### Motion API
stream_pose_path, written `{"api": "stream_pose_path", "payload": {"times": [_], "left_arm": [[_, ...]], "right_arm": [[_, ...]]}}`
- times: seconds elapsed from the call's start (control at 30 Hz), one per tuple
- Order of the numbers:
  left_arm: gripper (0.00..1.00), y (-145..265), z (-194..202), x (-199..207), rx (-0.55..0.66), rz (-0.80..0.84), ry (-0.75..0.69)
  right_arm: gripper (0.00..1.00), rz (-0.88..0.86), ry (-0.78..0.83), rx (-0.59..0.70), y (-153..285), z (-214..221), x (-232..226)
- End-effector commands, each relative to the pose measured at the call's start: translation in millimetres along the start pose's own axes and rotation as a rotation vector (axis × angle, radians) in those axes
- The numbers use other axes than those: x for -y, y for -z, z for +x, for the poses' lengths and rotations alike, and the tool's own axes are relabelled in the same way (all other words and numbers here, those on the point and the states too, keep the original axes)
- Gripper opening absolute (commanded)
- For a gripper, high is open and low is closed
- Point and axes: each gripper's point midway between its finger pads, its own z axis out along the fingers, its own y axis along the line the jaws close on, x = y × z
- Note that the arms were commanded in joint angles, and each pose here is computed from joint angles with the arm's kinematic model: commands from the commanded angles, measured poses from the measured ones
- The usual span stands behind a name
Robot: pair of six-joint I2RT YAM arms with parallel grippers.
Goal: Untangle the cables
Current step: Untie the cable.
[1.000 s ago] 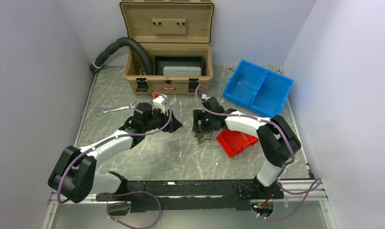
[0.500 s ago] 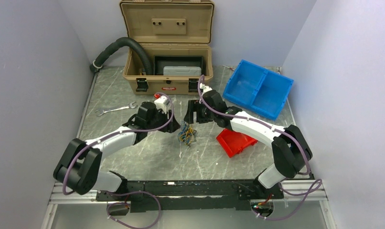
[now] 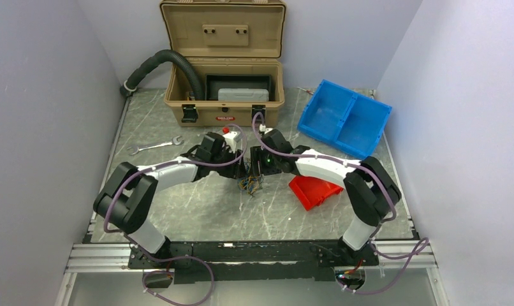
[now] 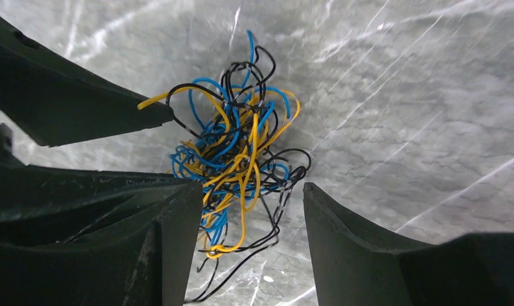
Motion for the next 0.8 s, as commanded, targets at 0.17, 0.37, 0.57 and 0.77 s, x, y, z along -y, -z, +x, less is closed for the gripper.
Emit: {"api": "stream_pose_path", "payload": {"times": [0.17,0.37,0.57,0.77], "left_arm": [[0.46,-17,8,4,-0.109,-0.021,-0.017],[0.29,-24,15,1,-0.158,-0.042,-0.003],[0.0,-14,7,-11,-0.115,-0.128,-0.018],[0.0,17,-7,-48,-0.001,-0.326,0.036]], "right_arm": [[0.55,0.073,-0.002,-0.026,-23,20,6],[0.47,0.135,-0.012,0.001,-30,25,18],[0.35,0.307,0.001,0.022,-21,25,43],[0.33,0.553,0.002,0.094,17,9,88]]}}
